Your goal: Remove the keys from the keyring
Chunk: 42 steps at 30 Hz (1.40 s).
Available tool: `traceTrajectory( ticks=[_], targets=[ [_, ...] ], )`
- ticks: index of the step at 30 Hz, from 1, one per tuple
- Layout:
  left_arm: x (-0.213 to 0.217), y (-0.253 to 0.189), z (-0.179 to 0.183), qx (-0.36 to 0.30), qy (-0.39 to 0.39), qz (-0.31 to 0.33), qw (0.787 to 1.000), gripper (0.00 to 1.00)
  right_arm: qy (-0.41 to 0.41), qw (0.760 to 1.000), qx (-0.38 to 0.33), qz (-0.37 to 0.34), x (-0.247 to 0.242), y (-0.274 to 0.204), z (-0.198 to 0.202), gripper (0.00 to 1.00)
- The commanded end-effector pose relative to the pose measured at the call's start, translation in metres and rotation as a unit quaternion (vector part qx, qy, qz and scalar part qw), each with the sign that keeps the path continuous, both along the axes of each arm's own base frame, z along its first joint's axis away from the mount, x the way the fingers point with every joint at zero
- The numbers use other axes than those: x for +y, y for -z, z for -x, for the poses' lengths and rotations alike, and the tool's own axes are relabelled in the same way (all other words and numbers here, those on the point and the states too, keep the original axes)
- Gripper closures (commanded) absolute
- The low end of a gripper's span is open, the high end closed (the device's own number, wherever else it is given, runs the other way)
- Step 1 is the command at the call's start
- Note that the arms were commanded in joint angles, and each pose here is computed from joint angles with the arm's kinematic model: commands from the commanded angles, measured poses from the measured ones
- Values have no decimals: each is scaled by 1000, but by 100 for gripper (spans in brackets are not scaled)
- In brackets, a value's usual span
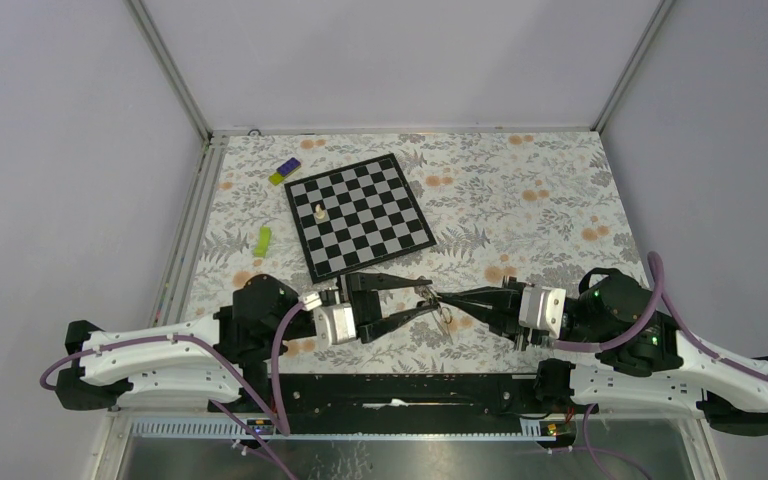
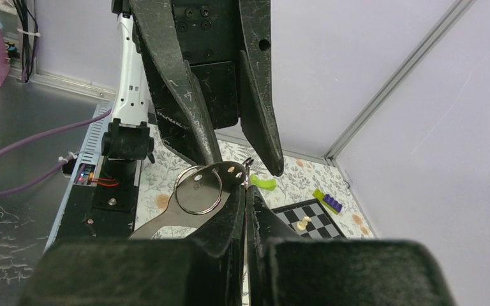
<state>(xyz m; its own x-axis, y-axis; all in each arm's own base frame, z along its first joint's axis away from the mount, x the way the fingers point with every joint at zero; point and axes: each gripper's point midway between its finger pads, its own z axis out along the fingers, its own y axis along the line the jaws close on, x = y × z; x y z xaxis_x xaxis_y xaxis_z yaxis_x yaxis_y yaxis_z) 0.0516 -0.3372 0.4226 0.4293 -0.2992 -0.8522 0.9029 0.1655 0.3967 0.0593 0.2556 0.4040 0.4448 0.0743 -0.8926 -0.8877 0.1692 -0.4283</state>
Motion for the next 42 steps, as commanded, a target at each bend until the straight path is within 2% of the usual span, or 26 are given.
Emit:
traceTrajectory(
  ticks=[1, 4, 5, 6, 8, 13, 15, 20, 24, 29, 36, 42],
  targets=[
    [4, -11, -8, 6, -23, 17, 1000, 61, 1, 999, -18, -50, -4, -31, 1, 100],
    [9, -17, -9, 4, -28, 30, 999, 60, 8, 998, -19, -51, -5, -32, -2, 100],
    [11, -19, -10, 4, -31, 34, 999, 55, 13, 998, -19, -51, -5, -32, -3, 100],
    [13, -21, -11, 4, -33, 37, 999, 42, 17, 998, -19, -54, -6, -32, -5, 100],
    [17, -25, -12, 5, -40, 44, 998, 32, 22, 998, -21, -60, -7, -33, -6, 100],
    [27, -32, -13, 1, -46, 61, 997, 26, 37, 996, -24, -73, -9, -37, -11, 100],
    [29, -34, -11, -3, -43, 64, 997, 27, 41, 996, -26, -75, -10, -38, -13, 100],
    [26, -34, 0, -17, -15, 56, 998, 41, 55, 995, -30, -80, -11, -39, -17, 100],
    [18, -27, 7, -24, 8, 36, 999, 44, 61, 994, -32, -87, -13, -41, -19, 100],
    [10, -19, 6, -20, 9, 20, 1000, 56, 60, 993, -34, -97, -14, -45, -19, 100],
    [14, -23, -9, -8, -31, 34, 999, 58, 48, 994, -34, -96, -14, -44, -14, 100],
    [19, -29, -8, -11, -31, 49, 998, 58, 46, 994, -32, -90, -13, -41, -14, 100]
  ],
)
